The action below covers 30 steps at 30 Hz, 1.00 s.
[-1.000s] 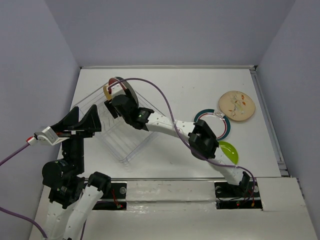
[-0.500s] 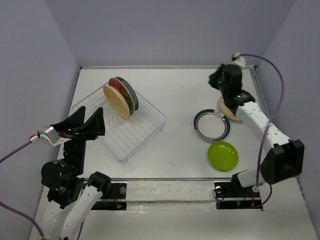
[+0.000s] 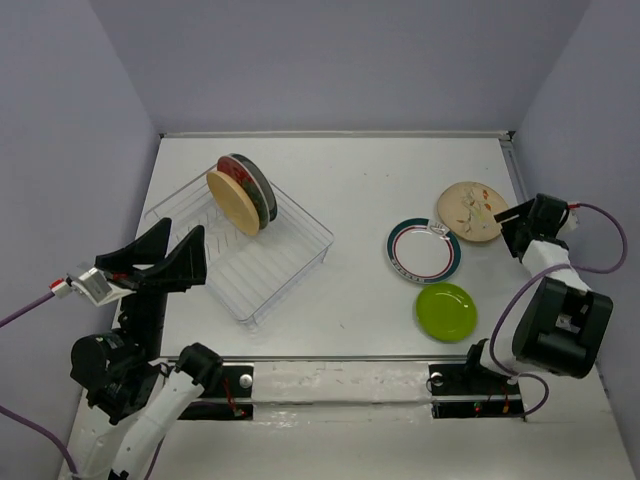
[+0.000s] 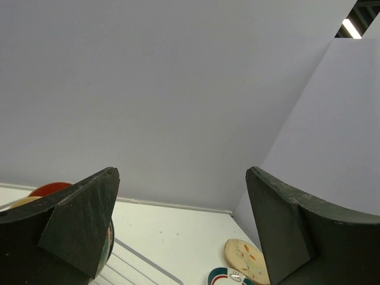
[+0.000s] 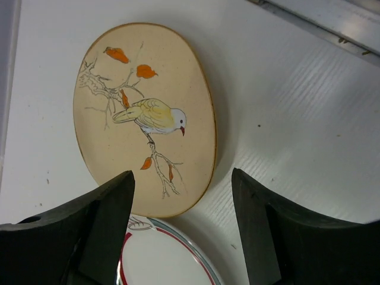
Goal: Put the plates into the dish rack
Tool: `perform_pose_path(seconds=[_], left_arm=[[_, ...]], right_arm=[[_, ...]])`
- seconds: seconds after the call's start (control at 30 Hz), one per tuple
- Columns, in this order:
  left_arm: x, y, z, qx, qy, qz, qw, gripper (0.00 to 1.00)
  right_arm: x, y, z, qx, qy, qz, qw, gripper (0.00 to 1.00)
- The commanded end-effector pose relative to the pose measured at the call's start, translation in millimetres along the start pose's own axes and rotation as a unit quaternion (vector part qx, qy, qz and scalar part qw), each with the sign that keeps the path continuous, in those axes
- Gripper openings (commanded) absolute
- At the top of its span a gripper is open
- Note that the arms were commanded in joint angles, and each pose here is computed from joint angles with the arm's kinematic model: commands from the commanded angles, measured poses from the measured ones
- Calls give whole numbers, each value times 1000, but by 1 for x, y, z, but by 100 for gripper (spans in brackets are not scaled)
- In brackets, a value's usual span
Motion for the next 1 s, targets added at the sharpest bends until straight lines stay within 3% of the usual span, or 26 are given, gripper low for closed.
perform_pose_path(seconds=[0.0, 0.17, 0.33, 0.47, 0.5, 0.57, 0.63, 0.7, 0.97], left_arm=[[-4, 3, 18, -40, 1, -5, 999, 99], [-3, 0, 15, -33, -2, -2, 999, 99], [-2, -2, 13, -28, -7, 5, 1000, 99], [-1, -4, 11, -25, -10, 9, 1000, 99], [0, -5, 9, -22, -13, 11, 1000, 99], [0, -6, 8, -18, -16, 14, 1000, 99], [0, -8, 6, -14, -19, 16, 1000, 99], [1, -9, 4, -11, -22, 21, 999, 99], [3, -14, -1, 0, -30, 29, 999, 99]], right_arm=[[4, -25, -7, 69, 0, 56, 996, 72], [-6, -53, -14, 99, -28, 53, 993, 69], [-10, -65, -18, 104, -29, 48, 993, 59], [-20, -77, -21, 115, -46, 46, 991, 42], [-19, -79, -22, 114, -51, 55, 991, 33], [-21, -83, -22, 115, -60, 66, 989, 30], [-22, -84, -22, 111, -60, 67, 990, 17], [-19, -84, -19, 100, -61, 74, 990, 8], [25, -38, 42, -47, -39, 147, 987, 7]])
Point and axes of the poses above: each gripper's point midway between its finger pads, its own y axis back along the fingers, its own x axis along the line the jaws close on, z = x × y, the point moved 10 cm from there along y, back along the fingers, and after that the axes turned 1 degree about y, right-handed, at the moved point
